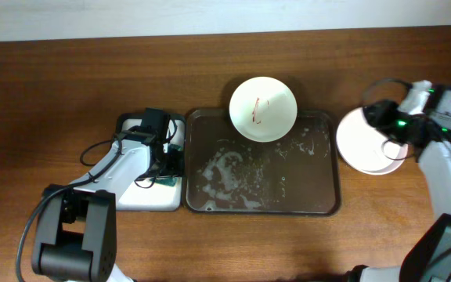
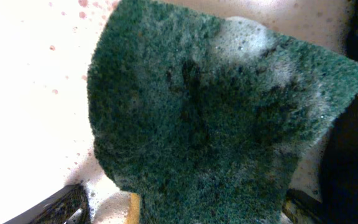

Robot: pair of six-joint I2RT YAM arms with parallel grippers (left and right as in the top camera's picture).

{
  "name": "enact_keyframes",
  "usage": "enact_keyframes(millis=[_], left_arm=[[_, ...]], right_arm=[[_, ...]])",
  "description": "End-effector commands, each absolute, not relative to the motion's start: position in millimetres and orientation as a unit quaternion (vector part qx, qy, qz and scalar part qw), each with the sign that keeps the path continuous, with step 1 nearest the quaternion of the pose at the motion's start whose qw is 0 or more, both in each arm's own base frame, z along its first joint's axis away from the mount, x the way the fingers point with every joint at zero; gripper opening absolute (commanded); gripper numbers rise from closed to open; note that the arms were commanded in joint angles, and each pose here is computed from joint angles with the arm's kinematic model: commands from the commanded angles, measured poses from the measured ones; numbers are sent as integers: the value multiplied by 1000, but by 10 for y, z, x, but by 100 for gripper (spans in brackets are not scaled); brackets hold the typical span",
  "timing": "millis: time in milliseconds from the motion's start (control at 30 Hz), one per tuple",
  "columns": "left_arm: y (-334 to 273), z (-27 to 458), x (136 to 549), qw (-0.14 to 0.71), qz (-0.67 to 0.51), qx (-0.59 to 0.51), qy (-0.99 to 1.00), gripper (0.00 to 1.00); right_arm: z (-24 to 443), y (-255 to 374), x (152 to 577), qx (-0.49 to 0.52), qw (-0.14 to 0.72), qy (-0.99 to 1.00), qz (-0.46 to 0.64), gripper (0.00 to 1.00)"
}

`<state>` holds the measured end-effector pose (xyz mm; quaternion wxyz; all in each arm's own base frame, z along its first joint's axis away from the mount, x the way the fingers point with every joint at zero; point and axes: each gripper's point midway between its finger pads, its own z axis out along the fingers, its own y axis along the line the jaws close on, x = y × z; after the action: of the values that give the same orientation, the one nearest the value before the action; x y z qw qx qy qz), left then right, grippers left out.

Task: Clean dirty plates on tray and stack at the side
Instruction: 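Grip the top plate with the right gripper and drag it to the tray center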

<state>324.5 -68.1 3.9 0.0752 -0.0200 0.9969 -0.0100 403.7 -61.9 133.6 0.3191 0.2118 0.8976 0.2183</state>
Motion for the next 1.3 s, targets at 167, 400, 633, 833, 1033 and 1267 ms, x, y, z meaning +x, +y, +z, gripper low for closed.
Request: enact_keyframes(millis=[167,400,633,833,1033,1267], left_arm=[[-724,66,3224,78,-19,-16,997,82],[-724,66,3225,78,-19,-16,997,82],[-724,66,3224,78,-19,-16,997,82],[-725,67,3232,80,-20,-16,996,82],[-742,81,3305,95,-23,-16,995,82],[-801,172,3636,164,-36,-17,986,84]], right_arm=[[1664,326,4315,-9,286,946,151,56],[740,621,4625,-20,208,964,164,46],[237,730,4620,-1,163,972,171,26],[228,827,4317,-1,103,978,184,4],[505,966,3614,18,-20,976,215,4],[392,1141,3466,-5,-40,983,182,4]])
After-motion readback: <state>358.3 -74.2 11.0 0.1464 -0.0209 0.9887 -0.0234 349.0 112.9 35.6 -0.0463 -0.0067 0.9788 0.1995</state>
